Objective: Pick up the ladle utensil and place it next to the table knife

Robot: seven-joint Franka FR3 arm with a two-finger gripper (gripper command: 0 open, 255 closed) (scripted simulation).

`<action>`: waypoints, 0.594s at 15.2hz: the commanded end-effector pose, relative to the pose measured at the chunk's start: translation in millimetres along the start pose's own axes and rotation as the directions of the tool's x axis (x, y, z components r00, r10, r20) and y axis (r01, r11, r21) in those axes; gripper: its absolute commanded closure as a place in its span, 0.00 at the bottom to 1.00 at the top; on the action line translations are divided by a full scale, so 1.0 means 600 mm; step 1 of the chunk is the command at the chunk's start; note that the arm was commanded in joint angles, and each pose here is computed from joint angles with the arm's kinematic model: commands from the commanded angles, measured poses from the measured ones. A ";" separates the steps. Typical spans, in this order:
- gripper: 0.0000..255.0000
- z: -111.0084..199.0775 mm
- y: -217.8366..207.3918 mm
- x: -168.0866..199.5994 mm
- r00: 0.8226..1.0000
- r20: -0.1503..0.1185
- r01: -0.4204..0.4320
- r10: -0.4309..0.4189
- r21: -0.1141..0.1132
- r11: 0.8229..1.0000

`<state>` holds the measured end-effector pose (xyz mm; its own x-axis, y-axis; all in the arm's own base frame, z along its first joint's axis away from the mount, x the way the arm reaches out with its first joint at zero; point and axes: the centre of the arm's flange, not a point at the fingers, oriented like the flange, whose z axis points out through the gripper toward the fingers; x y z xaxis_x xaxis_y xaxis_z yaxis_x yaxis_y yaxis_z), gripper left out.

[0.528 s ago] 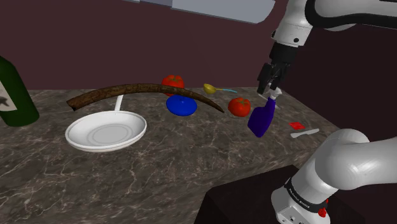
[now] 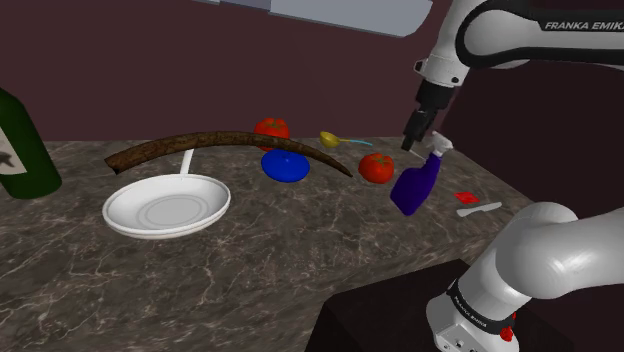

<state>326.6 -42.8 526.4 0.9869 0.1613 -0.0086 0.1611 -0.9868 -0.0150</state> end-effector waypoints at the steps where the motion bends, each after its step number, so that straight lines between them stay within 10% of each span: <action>1: 0.00 0.021 0.033 0.012 0.997 -0.012 0.075 -0.076 -0.010 0.997; 9: 0.00 0.096 0.150 0.100 0.937 -0.045 0.343 -0.346 -0.050 0.938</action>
<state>391.1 -114.4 474.6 0.8891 0.4560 0.0385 0.4553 -0.8900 0.0250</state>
